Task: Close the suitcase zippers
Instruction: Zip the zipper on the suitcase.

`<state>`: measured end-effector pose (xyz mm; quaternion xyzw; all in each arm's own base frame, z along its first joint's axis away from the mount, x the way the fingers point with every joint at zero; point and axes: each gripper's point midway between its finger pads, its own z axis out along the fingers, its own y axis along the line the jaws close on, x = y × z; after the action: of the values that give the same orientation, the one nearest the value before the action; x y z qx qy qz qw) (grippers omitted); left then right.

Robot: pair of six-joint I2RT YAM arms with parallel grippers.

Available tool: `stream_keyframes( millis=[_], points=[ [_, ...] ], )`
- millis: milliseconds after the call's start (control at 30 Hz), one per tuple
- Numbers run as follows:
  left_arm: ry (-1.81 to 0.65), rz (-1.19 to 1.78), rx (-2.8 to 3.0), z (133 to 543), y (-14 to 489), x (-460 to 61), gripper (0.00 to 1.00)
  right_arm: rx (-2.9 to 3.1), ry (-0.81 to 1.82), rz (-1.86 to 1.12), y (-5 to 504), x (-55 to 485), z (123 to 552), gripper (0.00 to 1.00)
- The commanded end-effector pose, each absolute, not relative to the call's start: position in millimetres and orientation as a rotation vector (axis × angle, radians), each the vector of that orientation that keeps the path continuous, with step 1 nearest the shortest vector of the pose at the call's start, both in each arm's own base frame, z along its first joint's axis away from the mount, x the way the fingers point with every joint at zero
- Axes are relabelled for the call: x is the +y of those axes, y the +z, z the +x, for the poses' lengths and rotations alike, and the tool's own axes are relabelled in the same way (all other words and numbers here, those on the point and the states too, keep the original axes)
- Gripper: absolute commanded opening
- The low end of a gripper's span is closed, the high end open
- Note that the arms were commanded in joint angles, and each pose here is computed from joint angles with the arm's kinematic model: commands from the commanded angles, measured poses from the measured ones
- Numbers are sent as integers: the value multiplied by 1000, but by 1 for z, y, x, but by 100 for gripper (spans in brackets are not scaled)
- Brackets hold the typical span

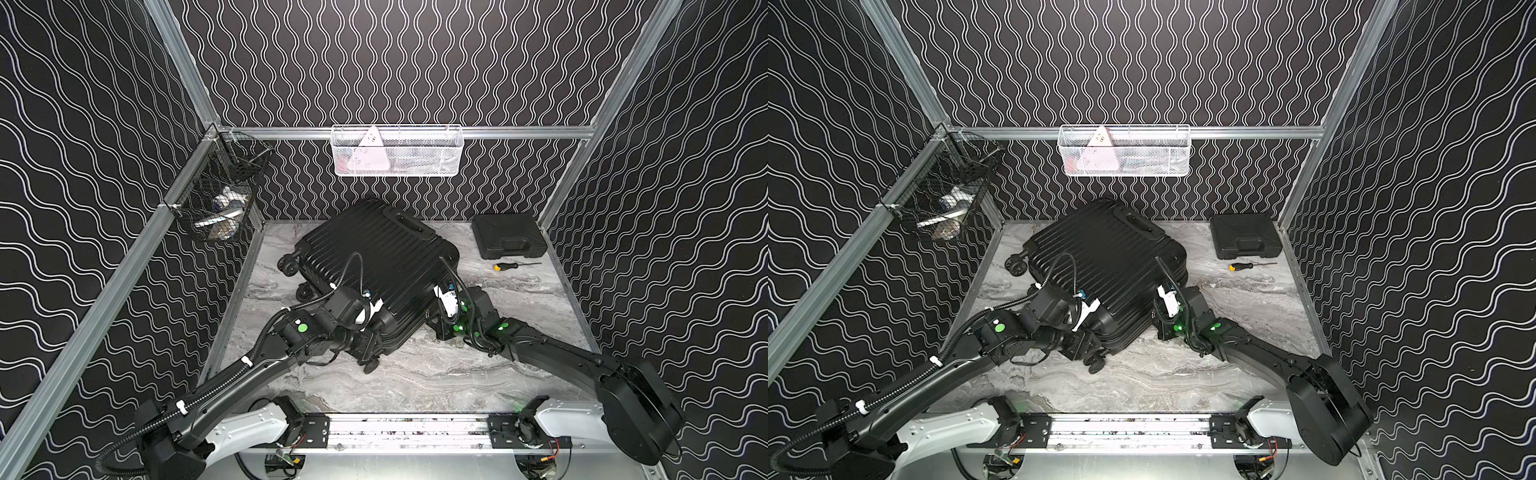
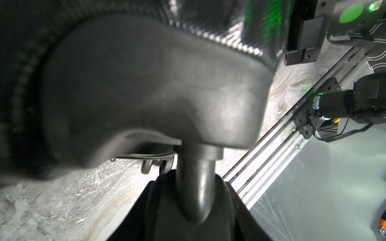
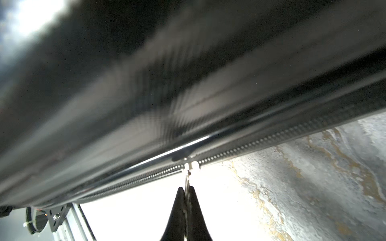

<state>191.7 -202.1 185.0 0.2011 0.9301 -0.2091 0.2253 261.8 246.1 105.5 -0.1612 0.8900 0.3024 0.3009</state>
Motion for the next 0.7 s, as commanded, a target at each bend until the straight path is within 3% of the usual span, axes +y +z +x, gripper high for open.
stream_keyframes(
  millis=[0, 167, 667],
  points=[
    [-595, 365, 2429, 226, 211, -213, 5, 2376, 783, -436, 101, 243, 258, 0],
    [-544, 354, 2441, 231, 206, -210, 5, 2374, 822, -420, 98, 240, 248, 0],
    [-717, 334, 2350, 238, 217, -237, 4, 2319, 1038, -554, 109, 268, 216, 0]
  ],
)
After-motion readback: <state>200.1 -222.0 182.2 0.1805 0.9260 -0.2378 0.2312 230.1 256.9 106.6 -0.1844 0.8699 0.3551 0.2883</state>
